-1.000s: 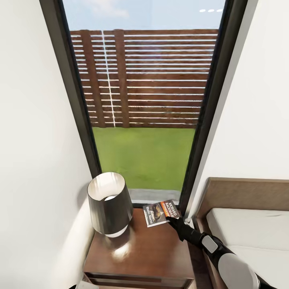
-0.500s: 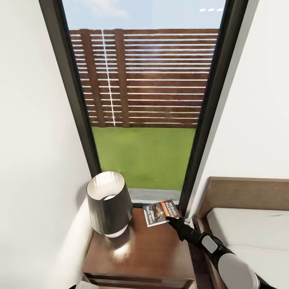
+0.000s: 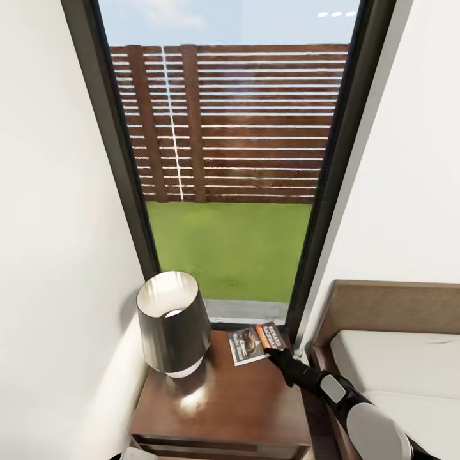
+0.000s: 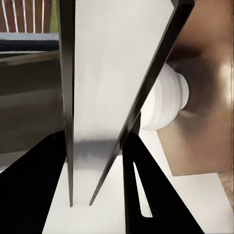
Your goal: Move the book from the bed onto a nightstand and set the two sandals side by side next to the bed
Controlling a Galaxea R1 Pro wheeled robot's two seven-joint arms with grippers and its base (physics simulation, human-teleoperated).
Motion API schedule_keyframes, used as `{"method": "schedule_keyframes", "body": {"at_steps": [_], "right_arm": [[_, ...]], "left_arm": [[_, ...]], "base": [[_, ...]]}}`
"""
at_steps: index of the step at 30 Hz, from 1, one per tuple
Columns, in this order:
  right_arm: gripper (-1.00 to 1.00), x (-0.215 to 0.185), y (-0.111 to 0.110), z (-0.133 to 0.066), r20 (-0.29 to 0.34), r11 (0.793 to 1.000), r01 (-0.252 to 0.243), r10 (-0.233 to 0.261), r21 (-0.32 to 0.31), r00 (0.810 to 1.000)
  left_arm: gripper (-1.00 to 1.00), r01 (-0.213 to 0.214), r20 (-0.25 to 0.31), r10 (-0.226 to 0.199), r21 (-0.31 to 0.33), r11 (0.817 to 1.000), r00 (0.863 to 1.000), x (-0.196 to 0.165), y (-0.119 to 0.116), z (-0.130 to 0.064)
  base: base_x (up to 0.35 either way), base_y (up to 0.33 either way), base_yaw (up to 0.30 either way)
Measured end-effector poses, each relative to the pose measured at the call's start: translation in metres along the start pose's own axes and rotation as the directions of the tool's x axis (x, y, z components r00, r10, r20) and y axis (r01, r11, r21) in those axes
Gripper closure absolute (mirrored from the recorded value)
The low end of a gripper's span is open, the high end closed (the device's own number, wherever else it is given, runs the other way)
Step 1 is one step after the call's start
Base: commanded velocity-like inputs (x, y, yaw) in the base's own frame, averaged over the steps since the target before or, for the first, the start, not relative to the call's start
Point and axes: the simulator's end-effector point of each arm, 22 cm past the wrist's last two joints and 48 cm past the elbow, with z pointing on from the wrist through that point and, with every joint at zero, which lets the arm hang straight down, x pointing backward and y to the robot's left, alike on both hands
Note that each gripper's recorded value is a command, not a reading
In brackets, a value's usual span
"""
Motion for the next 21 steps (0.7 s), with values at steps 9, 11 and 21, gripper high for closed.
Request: {"method": "schedule_keyframes", "body": {"at_steps": [9, 11, 21], "right_arm": [[1.0, 0.001, -0.014, 0.006, -0.004, 1.0, -0.006, 0.006, 0.027, 1.0], [1.0, 0.001, -0.016, 0.008, -0.006, 1.0, -0.007, 0.007, 0.029, 1.0], [1.0, 0.01, -0.027, 0.014, -0.048, 0.999, -0.039, 0.041, 0.035, 0.998]], "left_arm": [[-1.0, 0.0, 0.0, 0.0, 0.0, 1.0, 1.0, 0.003, -0.001, 0.009], [-1.0, 0.0, 0.0, 0.0, 0.0, 1.0, 1.0, 0.004, -0.001, 0.011], [-1.0, 0.0, 0.001, 0.0, 0.0, 1.0, 1.0, 0.008, -0.003, 0.022]], "base": [[0.0, 0.0, 0.0], [0.0, 0.0, 0.0], [0.0, 0.0, 0.0]]}}
